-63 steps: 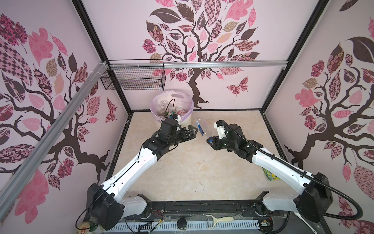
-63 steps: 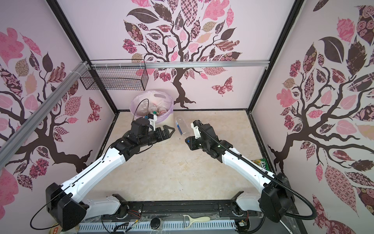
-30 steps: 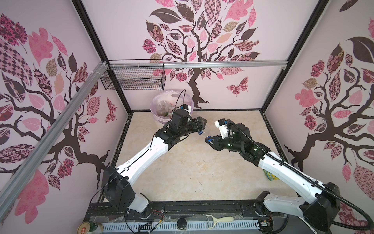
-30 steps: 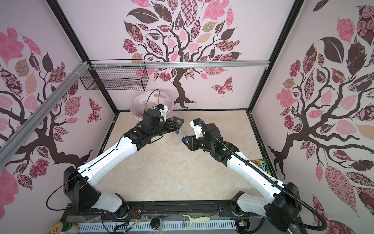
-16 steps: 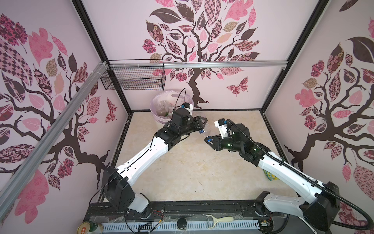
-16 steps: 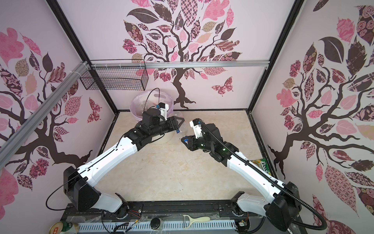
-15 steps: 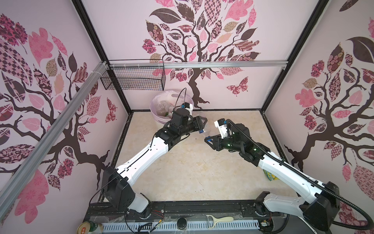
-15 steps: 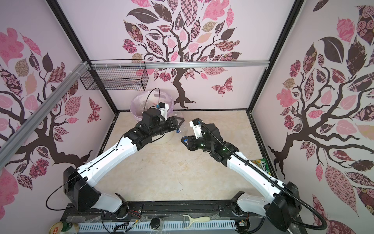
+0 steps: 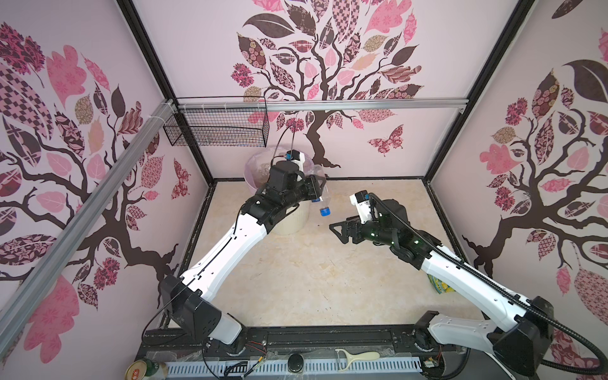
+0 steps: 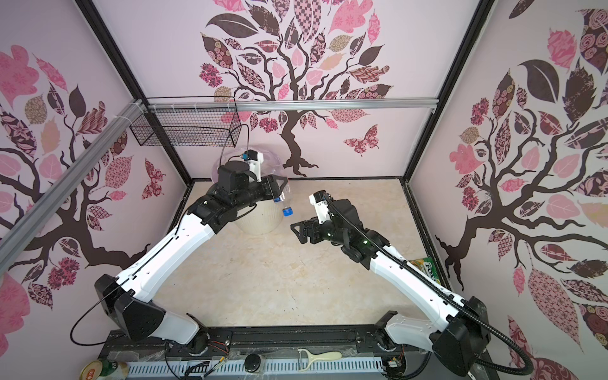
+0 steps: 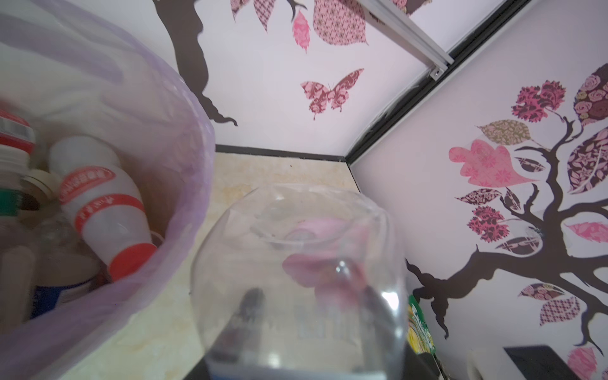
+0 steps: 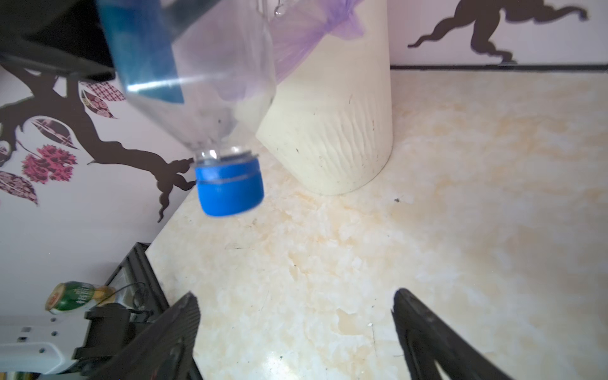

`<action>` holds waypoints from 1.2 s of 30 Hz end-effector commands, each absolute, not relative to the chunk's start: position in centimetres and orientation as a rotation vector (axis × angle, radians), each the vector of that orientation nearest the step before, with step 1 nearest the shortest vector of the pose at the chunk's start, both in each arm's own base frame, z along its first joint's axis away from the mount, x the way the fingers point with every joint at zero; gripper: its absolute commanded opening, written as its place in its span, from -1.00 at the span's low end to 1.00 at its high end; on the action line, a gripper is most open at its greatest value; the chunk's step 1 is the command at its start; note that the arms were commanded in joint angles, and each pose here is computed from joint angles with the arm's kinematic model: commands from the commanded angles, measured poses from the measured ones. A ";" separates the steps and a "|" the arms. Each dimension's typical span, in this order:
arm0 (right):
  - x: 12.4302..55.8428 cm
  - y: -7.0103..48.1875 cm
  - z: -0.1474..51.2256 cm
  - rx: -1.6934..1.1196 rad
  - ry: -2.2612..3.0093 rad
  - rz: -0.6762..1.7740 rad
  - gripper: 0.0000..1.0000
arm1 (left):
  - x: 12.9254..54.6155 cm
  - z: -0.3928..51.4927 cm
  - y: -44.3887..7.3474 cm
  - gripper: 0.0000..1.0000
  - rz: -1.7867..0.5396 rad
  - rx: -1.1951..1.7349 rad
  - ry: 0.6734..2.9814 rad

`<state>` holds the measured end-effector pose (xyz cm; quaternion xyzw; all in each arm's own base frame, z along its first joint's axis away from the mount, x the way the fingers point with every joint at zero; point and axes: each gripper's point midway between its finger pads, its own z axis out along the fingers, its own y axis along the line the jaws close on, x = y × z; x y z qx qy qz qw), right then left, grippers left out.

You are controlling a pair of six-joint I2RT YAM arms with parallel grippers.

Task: Throw the plastic bottles in the bin
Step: 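Open right gripper while left gripper lifts the blue-capped bottle, then swing left gripper over the bin and release the blue-capped bottle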

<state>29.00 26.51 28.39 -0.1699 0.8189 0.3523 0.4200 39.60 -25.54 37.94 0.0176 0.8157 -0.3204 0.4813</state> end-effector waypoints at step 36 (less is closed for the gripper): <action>29.9 25.6 30.2 -0.382 1.985 0.812 0.99 | 47.7 46.2 -12.6 0.97 -0.207 -0.017 1.729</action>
